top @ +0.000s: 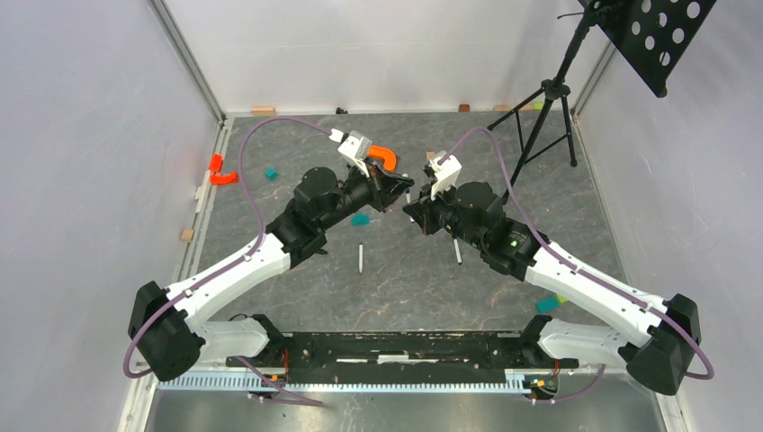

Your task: Insert the pens into the pen caps

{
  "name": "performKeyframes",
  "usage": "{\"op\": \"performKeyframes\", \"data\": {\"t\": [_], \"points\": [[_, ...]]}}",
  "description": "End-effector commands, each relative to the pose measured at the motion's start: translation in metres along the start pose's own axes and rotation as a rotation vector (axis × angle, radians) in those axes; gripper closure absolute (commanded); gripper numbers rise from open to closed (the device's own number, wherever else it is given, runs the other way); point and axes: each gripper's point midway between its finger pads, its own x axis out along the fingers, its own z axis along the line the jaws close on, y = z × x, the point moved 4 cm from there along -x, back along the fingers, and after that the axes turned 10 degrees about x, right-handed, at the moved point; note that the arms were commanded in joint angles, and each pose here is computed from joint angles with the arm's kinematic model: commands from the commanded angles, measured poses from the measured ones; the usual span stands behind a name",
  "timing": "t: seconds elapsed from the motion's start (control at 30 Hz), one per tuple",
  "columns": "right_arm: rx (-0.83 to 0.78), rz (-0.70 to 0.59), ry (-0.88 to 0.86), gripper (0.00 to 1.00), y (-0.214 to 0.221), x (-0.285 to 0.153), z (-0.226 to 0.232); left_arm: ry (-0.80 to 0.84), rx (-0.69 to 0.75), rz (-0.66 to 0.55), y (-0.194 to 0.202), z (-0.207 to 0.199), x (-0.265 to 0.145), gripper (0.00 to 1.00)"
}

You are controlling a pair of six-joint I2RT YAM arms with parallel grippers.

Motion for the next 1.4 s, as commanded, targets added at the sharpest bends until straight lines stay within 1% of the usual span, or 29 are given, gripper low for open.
{"op": "performKeyframes", "data": {"t": [0.0,0.13,0.33,0.4,0.53,0.63,0.67,0.7,0.77,0.8,0.93,1.0,1.03,1.2,1.27,1.37], "points": [[-0.007,-0.135,-0.031,1.00,-0.043,-0.010,0.014,0.050,0.039,0.018,-0.002,-0.008,0.002,0.98],[-0.032,-0.166,-0.034,1.00,-0.055,-0.021,0.015,0.151,0.057,0.026,-0.003,-0.022,0.000,0.98],[-0.053,-0.232,-0.167,1.00,-0.072,-0.048,0.034,0.355,0.078,0.021,0.000,-0.047,-0.006,0.98],[-0.065,-0.239,-0.233,1.00,-0.076,-0.056,0.043,0.399,0.085,0.024,0.000,-0.052,-0.008,0.98],[-0.076,-0.234,-0.282,1.00,-0.077,-0.064,0.050,0.436,0.092,0.015,0.000,-0.056,-0.011,0.98],[-0.080,-0.234,-0.278,1.00,-0.077,-0.066,0.049,0.417,0.101,0.005,-0.002,-0.054,-0.012,0.97],[-0.080,-0.233,-0.278,1.00,-0.076,-0.067,0.048,0.410,0.107,-0.001,-0.003,-0.054,-0.013,0.92],[-0.082,-0.233,-0.278,1.00,-0.076,-0.068,0.048,0.389,0.113,-0.007,-0.004,-0.051,-0.013,0.79],[-0.082,-0.228,-0.274,1.00,-0.075,-0.068,0.047,0.351,0.125,-0.018,-0.006,-0.047,-0.015,0.56],[-0.081,-0.226,-0.271,1.00,-0.074,-0.068,0.047,0.330,0.131,-0.019,-0.006,-0.044,-0.015,0.42],[-0.081,-0.211,-0.248,1.00,-0.068,-0.068,0.042,0.257,0.152,-0.055,-0.018,-0.035,-0.022,0.12],[-0.079,-0.202,-0.221,1.00,-0.065,-0.067,0.038,0.239,0.161,-0.079,-0.023,-0.032,-0.027,0.02],[-0.078,-0.200,-0.193,1.00,-0.064,-0.066,0.033,0.232,0.170,-0.088,-0.024,-0.031,-0.029,0.00],[-0.040,-0.200,0.010,1.00,-0.061,-0.060,0.005,0.229,0.197,-0.119,-0.033,-0.031,-0.037,0.00],[-0.016,-0.207,0.088,1.00,-0.057,-0.057,-0.006,0.202,0.213,-0.131,-0.036,-0.028,-0.041,0.00],[0.007,-0.175,0.184,1.00,-0.043,-0.049,-0.022,0.072,0.236,-0.157,-0.040,-0.011,-0.043,0.00]]}}
